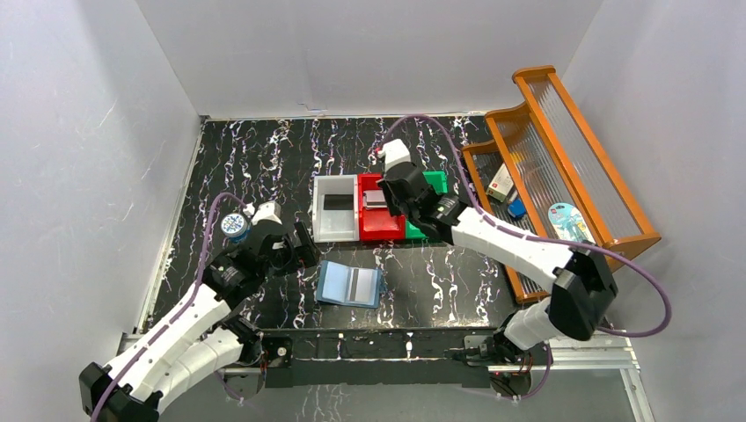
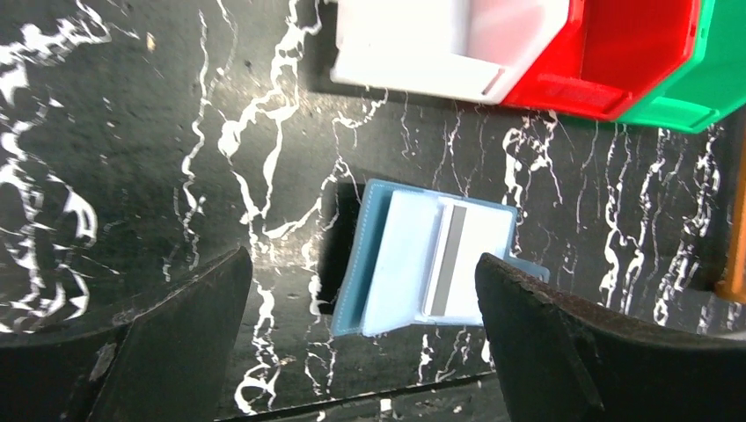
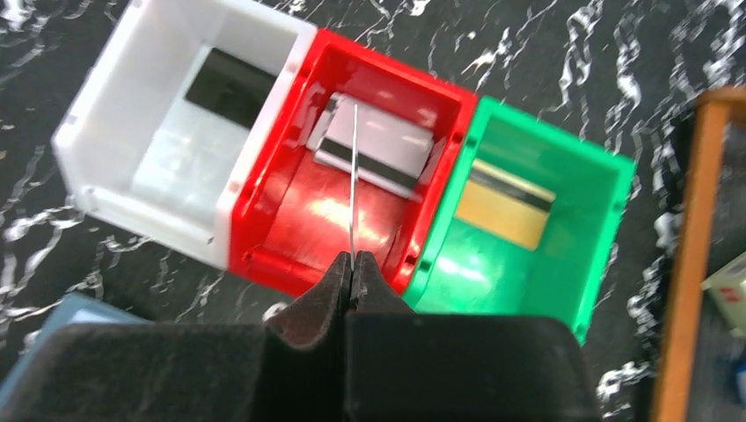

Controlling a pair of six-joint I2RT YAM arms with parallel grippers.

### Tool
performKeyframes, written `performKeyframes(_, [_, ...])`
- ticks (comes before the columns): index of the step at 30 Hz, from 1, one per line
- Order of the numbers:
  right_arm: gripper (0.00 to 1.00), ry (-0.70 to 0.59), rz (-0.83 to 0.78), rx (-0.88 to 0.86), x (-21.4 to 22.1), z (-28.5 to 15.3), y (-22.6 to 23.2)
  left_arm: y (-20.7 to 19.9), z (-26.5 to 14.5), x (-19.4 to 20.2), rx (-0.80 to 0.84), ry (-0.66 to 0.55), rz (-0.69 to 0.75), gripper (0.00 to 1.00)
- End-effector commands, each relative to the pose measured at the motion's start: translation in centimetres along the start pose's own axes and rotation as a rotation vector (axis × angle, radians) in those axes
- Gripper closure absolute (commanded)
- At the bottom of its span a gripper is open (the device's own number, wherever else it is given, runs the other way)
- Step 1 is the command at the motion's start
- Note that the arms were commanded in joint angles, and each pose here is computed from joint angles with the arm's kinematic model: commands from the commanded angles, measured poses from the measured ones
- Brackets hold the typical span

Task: Take the credit cards out of the card holder

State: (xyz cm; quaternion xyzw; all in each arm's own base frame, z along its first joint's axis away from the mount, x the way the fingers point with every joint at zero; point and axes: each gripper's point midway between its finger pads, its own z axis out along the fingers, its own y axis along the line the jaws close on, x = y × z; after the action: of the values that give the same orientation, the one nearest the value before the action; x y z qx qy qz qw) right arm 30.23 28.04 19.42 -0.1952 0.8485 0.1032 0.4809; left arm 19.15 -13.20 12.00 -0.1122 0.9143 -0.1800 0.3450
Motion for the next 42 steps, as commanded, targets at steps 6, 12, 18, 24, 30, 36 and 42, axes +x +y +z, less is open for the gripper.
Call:
performKeyframes(6, [1.0, 0.021, -0.404, 0.038, -2.3, 4.8, -0.2, 3.3, -1.1, -3.4, -0.229, -0.065, 0.207, 0.02])
performKeyframes(12, [1.0, 0.083, -0.556, 0.012, -0.9, 8.4, 0.2, 4.0, 0.3, -2.8, -0.192, 0.004, 0.132, 0.02])
performKeyframes(18, [1.0, 0.124, -0.671, 0.039, 0.2, 10.8, -0.4, 3.9, 0.4, -4.2, -0.154, -0.046, 0.111, 0.02])
performKeyframes(24, [0.97, 0.153, -0.785, 0.069, 0.6, 12.4, -1.1, 4.1, -0.1, -5.4, -0.178, -0.098, 0.1, 0.02])
performKeyframes(30, [0.96, 0.179, -0.864, 0.097, 1.4, 13.8, -1.6, 4.8, -1.2, -6.2, -0.213, -0.163, 0.079, 0.02])
performKeyframes(36, [0.92, 0.225, -0.912, 0.109, 2.2, 14.9, -1.8, 5.1, -1.6, -6.6, -0.22, -0.191, 0.07, 0.02])
performKeyframes(42, [0.79, 0.259, -0.917, 0.048, 3.3, 15.0, -1.2, 5.1, -1.5, -6.4, -0.221, -0.18, 0.073, 0.02])
